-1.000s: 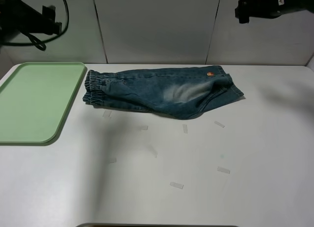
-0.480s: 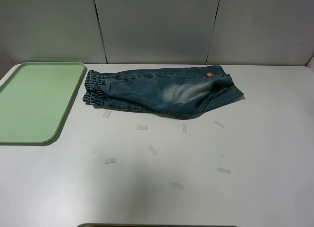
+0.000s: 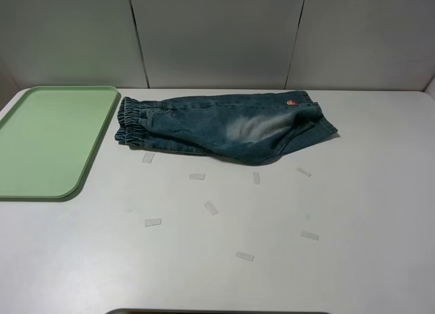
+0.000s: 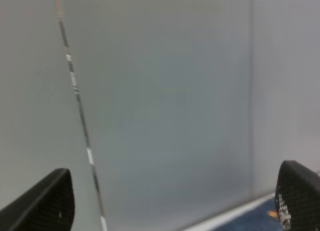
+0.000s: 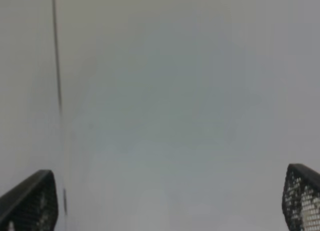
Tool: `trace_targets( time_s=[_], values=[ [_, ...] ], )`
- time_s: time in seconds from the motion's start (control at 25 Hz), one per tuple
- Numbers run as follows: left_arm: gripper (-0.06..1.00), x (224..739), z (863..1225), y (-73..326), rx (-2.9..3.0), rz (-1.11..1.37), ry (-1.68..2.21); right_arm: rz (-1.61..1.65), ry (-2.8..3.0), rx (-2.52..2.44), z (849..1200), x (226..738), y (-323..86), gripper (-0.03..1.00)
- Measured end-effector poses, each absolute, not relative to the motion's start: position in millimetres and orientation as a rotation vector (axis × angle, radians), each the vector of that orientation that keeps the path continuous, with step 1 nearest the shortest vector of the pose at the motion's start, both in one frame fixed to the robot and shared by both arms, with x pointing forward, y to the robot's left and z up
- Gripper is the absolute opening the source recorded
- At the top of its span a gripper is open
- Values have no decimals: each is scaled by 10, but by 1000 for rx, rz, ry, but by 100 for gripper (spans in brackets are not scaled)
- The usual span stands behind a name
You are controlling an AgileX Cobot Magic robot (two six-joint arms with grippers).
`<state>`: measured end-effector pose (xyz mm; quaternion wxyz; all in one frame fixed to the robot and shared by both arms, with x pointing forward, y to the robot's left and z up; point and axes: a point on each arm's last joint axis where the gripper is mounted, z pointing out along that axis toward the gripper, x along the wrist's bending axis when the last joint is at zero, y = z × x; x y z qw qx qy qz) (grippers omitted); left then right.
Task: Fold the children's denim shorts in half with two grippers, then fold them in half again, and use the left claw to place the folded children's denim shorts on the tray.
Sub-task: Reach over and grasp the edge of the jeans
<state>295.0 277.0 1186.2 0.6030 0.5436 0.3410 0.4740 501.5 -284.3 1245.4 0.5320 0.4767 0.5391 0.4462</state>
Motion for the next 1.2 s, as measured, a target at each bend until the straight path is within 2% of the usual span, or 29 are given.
trace_targets(
  time_s=[0.16,0.48,0.88,1.2],
  values=[
    [80,2727,11717,2868,1338,1083,908,1128,1250,1112,12605,4788,-2843,68],
    [80,2462,11327,3187,1474,1083,1406,1216,1214,1099,12733,4570,-2830,68],
    [80,1990,11210,3200,1421,1054,1264,1265,1228,1115,12730,4565,-2800,68],
    [80,2079,10984,3135,1516,953,1308,1292,1228,1128,12729,4564,-2789,68]
  ],
)
